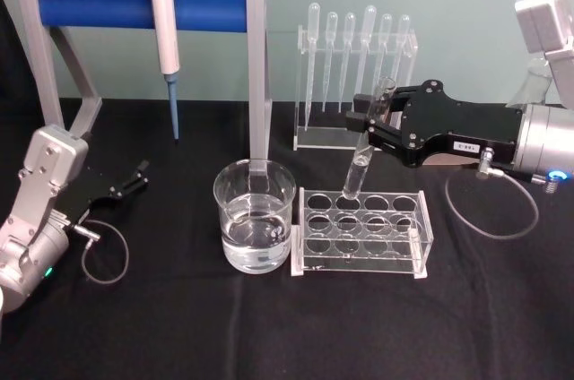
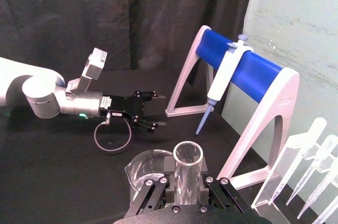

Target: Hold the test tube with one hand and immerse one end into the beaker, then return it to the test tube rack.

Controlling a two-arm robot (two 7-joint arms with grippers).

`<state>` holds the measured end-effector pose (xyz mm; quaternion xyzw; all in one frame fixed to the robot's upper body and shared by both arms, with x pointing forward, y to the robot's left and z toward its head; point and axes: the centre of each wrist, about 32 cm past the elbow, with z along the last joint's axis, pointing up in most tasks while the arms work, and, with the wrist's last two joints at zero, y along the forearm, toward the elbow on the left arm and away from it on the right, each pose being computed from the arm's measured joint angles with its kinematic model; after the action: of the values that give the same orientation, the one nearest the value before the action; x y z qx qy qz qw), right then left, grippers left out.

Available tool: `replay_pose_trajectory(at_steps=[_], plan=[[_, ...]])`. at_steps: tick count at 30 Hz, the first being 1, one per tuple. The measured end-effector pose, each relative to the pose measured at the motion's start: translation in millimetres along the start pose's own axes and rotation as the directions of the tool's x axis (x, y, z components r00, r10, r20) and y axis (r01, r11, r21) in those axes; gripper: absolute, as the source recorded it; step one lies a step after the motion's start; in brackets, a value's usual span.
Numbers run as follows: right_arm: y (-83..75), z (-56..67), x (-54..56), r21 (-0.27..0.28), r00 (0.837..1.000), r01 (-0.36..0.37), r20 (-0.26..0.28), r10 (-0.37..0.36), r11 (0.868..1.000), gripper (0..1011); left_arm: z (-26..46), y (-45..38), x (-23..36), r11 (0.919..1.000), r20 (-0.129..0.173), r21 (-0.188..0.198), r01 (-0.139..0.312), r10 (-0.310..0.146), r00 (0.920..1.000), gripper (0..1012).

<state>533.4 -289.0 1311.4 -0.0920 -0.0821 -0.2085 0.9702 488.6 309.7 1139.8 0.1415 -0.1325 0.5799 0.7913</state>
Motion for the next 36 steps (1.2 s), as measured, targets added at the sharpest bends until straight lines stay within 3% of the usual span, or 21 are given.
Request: replay_pose_trajectory(at_steps=[36], plan=[[-0.3, 0.3, 0.3, 0.0, 1.0, 0.002, 0.002, -0.002, 1.0, 224, 0.0, 0.0, 0.0, 1.0, 0.0, 0.0, 0.0, 0.0, 1.0, 1000]])
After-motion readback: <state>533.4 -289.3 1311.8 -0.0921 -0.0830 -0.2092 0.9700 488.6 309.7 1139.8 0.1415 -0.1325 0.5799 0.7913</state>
